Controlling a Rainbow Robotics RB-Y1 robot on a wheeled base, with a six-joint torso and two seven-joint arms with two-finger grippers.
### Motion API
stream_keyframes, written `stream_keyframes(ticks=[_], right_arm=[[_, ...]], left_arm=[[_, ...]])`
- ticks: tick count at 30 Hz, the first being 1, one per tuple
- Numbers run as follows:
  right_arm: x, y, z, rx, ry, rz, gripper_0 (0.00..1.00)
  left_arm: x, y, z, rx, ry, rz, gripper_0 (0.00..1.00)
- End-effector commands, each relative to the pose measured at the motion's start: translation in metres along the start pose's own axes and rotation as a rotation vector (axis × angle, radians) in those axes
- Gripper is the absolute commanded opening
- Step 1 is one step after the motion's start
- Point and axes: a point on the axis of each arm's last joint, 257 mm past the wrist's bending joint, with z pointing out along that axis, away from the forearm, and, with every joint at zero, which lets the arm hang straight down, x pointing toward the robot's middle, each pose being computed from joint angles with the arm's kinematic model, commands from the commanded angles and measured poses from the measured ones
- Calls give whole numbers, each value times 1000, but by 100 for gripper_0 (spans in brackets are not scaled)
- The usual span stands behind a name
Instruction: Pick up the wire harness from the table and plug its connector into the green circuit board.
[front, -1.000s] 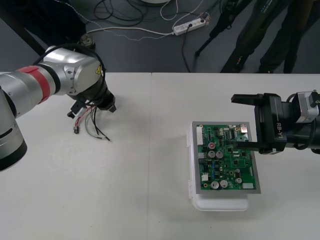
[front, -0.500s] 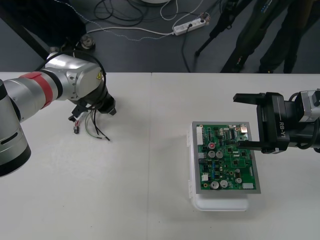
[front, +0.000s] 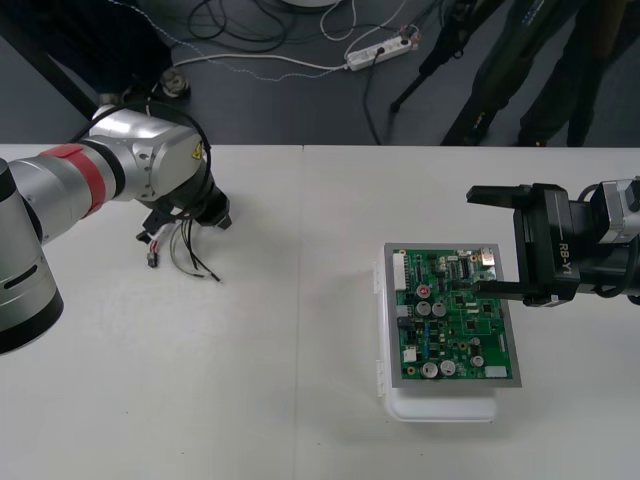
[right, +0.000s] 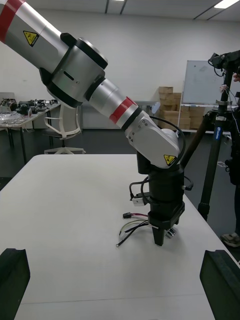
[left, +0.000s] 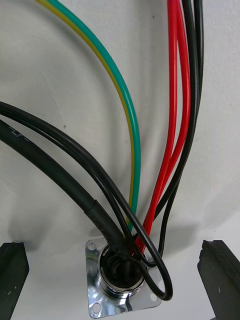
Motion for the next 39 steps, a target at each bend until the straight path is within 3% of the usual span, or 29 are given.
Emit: stream_keyframes(ticks=[1, 2, 39], right_arm=[[-11, -3, 1, -33, 9, -23, 100], [-11, -3, 0, -34, 11, -25, 100], [-10, -2, 1, -36, 12, -3, 100]], left_arm=[[3, 6, 8, 5, 27, -49, 35], [4, 6, 8, 4, 28, -48, 0], [4, 9, -13, -79, 22, -83, 0]])
